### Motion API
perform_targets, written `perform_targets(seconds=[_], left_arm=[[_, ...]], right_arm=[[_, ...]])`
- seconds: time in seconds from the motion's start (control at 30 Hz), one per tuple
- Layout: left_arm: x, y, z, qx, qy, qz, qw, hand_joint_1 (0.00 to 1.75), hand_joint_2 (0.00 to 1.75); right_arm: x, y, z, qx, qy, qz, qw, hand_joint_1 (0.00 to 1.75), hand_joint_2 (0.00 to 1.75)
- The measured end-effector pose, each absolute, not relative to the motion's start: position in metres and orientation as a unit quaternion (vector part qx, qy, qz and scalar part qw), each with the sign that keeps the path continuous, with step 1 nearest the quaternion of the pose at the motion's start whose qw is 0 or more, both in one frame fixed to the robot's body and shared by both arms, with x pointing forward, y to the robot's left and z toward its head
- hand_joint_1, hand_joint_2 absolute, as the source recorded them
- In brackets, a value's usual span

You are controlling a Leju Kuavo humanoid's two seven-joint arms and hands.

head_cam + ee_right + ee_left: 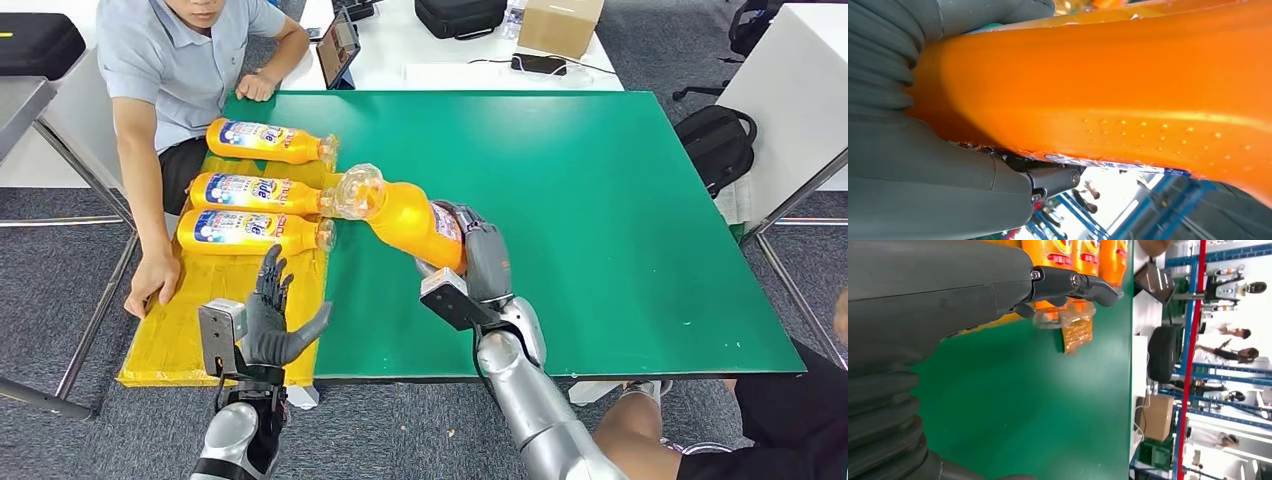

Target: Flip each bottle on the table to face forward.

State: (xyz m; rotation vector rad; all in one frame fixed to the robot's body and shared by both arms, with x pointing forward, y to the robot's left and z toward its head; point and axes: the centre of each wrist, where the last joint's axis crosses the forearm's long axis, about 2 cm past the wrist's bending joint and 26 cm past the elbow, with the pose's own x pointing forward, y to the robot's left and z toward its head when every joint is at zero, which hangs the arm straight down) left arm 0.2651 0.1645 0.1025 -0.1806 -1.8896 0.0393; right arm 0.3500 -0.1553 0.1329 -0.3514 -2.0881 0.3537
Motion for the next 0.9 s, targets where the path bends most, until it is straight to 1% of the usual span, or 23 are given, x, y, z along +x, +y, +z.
perform_targets(seconds=[0.07,0.2,0.23,0.33,0.4,0.63,0.77,0.9], left_arm=[[0.261,0.161,0.1,-0.106,-0.808,0.007,0.58,0.0,1.75],[0.248,0.151,0.093,-0.16,-0.804,-0.014,0.572,0.0,1.75],[0.245,0.15,0.091,-0.168,-0.804,-0.017,0.57,0.0,1.75],[0.24,0.146,0.092,-0.178,-0.812,-0.027,0.556,0.0,1.75],[0.239,0.145,0.096,-0.175,-0.823,-0.035,0.539,0.0,1.75],[0.241,0.143,0.108,-0.168,-0.84,-0.037,0.515,0.0,1.75],[0.245,0.141,0.118,-0.159,-0.845,-0.028,0.51,0.0,1.75],[0.248,0.139,0.124,-0.161,-0.843,-0.023,0.512,0.0,1.75]], right_arm=[[0.347,-0.154,0.136,-0.14,-0.863,0.136,0.465,1.68,1.75],[0.34,-0.152,0.141,-0.129,-0.875,0.124,0.449,1.48,1.75],[0.339,-0.152,0.142,-0.125,-0.877,0.124,0.448,1.47,1.75],[0.335,-0.148,0.143,-0.104,-0.875,0.139,0.452,1.65,1.75],[0.333,-0.142,0.142,-0.087,-0.871,0.157,0.457,1.71,1.75],[0.324,-0.118,0.138,-0.049,-0.865,0.205,0.455,1.75,1.75],[0.309,-0.09,0.132,-0.032,-0.859,0.249,0.446,1.75,1.75],[0.299,-0.073,0.128,-0.015,-0.853,0.266,0.448,1.75,1.75]])
